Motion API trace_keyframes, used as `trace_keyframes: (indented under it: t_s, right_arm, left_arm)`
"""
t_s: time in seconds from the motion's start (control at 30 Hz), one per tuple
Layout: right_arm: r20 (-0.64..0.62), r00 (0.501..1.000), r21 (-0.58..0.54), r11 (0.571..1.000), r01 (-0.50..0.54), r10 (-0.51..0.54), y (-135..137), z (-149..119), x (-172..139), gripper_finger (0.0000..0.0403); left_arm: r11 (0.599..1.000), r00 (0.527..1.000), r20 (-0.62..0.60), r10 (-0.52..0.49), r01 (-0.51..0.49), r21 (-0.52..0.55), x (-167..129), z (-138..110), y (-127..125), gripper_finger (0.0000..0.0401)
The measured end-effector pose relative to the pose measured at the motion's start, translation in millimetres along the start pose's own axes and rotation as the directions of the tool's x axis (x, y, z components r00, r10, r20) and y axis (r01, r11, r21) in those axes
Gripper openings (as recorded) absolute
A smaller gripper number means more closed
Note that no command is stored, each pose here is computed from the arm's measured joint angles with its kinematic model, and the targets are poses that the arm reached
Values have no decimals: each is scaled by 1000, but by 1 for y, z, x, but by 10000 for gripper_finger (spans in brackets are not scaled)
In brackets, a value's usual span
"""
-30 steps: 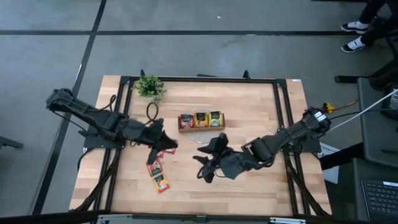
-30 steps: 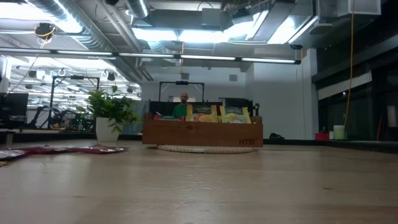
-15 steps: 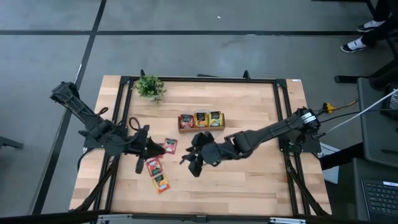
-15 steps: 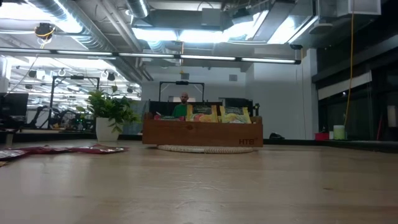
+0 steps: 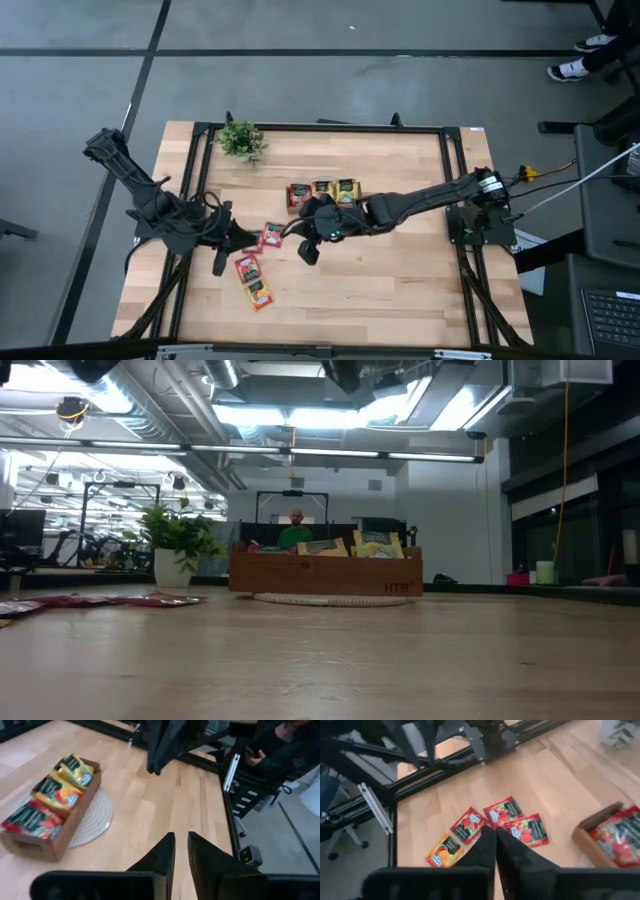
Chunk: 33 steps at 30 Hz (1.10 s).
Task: Pick & Place Tea
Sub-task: Put the red tea bag into the left section of the wooden organizer
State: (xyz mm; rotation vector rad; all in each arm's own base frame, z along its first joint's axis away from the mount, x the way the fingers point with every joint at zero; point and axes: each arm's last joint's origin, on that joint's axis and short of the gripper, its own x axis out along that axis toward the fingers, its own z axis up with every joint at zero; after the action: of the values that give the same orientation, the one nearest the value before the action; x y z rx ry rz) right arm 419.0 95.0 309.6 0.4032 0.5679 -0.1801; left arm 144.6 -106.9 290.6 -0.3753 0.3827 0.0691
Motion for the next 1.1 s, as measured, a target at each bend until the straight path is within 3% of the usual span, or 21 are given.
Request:
trace_keyframes:
  t_s: [0.33, 0.67, 1.1]
  right_arm:
    - [-42, 998, -29, 998, -52, 50, -10, -7, 33, 5]
    - [-80, 994, -5, 997, -71, 70, -30, -13, 67, 3]
    - [-65, 996, 13, 998, -63, 63, -40, -8, 72, 2]
  left_arm:
    - [989, 987, 65, 149, -148, -9, -19, -3, 15, 45]
    - [976, 976, 39, 214, -212, -56, -28, -15, 22, 42]
    - [990, 978, 158, 139, -130, -62, -31, -5, 7, 29]
